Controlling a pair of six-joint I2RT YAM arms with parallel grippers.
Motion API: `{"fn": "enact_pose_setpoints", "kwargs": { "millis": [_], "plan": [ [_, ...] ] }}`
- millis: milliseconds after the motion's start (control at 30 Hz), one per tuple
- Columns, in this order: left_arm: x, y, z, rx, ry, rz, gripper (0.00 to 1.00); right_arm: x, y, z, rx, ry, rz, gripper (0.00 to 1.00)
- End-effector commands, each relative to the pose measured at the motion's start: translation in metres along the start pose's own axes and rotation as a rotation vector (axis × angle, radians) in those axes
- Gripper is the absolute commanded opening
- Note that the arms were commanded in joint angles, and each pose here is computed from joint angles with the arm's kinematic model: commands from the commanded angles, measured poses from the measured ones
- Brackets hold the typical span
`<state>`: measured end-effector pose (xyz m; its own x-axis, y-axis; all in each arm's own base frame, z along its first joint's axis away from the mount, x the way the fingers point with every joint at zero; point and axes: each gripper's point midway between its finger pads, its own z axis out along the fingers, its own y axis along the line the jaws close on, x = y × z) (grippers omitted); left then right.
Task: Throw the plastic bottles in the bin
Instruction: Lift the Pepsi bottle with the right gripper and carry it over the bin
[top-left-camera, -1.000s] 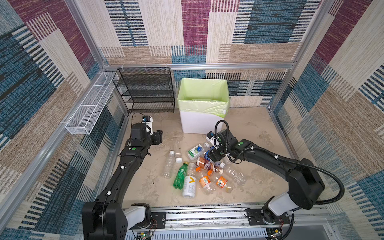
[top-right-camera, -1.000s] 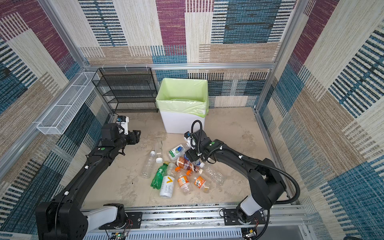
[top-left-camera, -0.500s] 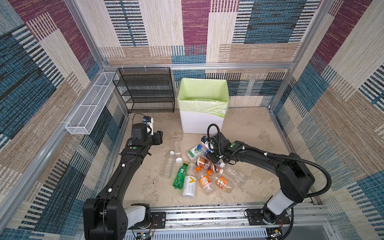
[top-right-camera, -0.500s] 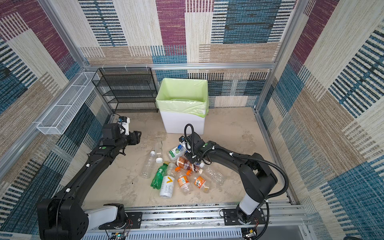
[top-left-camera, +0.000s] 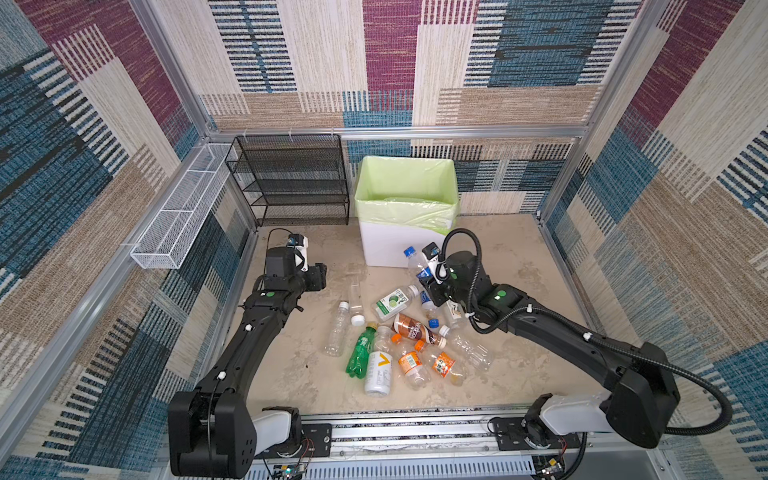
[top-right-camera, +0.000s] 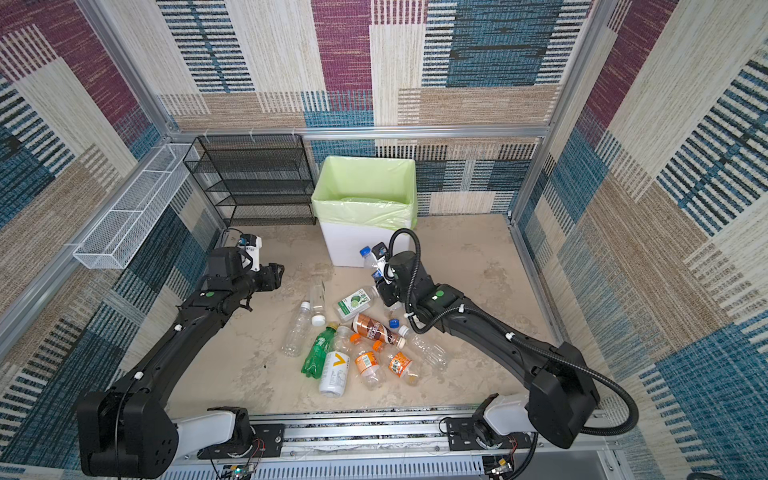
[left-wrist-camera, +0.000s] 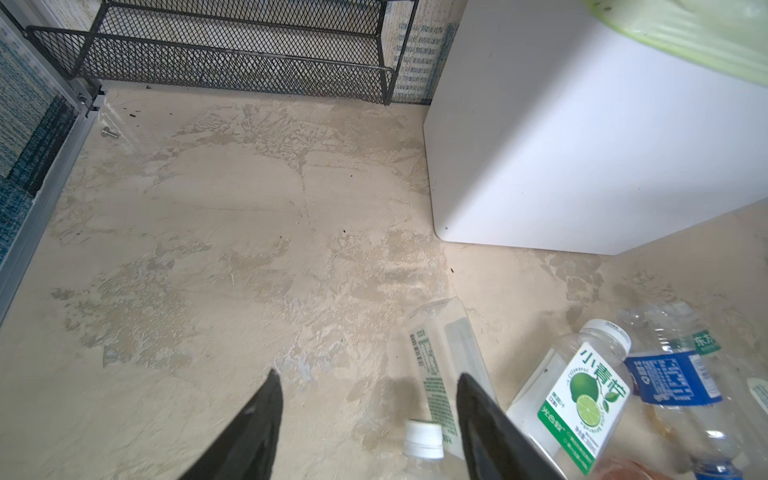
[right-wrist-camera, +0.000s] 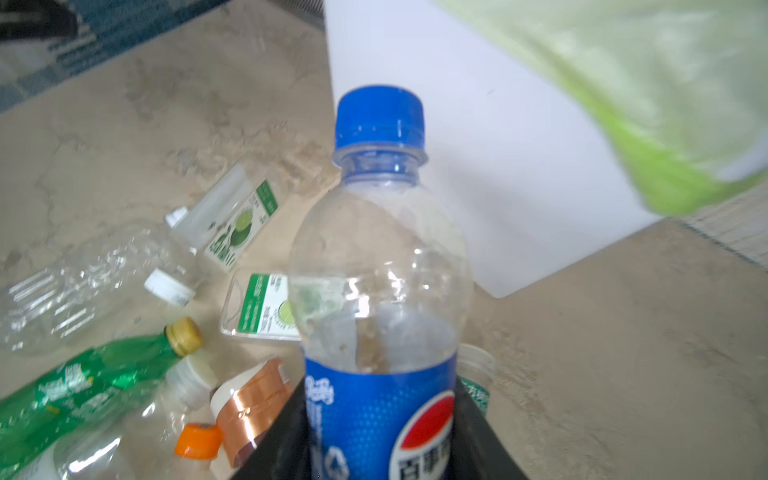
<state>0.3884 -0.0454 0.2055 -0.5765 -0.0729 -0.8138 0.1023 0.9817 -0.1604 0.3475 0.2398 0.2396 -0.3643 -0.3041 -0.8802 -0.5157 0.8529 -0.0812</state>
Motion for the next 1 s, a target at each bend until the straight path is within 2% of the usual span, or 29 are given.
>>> {"fn": "enact_pose_setpoints", "kwargs": {
  "millis": [0,167,300,500,633,700,767,833,967],
  "plan": [
    [-0.009,-0.006,0.000,0.036,-0.038,0.005,0.68,-0.069,-0.033,-0.030,0.095,-0.325,0.139,0.40],
    [-0.010,-0.016,0.000,0.092,-0.062,-0.001,0.68,-0.141,-0.056,-0.084,0.116,-0.651,0.180,0.38],
    [-0.010,-0.016,-0.006,0.087,-0.084,0.003,0.68,-0.183,-0.063,-0.156,0.143,-0.957,0.160,0.37],
    [-0.013,-0.017,-0.014,0.085,-0.137,0.013,0.69,-0.199,-0.072,-0.244,0.268,-1.234,0.046,0.38],
    [-0.012,-0.020,-0.015,0.087,-0.147,0.006,0.69,-0.203,-0.076,-0.285,0.339,-1.354,0.004,0.39],
    [-0.010,-0.020,-0.015,0.080,-0.145,-0.004,0.69,-0.213,-0.082,-0.283,0.379,-1.343,0.002,0.40],
    [-0.009,-0.021,-0.016,0.071,-0.126,-0.029,0.69,-0.234,-0.091,-0.259,0.385,-1.254,0.015,0.41],
    [-0.006,-0.022,-0.016,0.058,-0.087,-0.077,0.69,-0.262,-0.096,-0.213,0.349,-1.097,0.032,0.41],
    [-0.001,-0.029,-0.015,0.068,-0.054,-0.149,0.69,-0.292,-0.101,-0.080,0.251,-0.671,0.020,0.47]
  ]
}}
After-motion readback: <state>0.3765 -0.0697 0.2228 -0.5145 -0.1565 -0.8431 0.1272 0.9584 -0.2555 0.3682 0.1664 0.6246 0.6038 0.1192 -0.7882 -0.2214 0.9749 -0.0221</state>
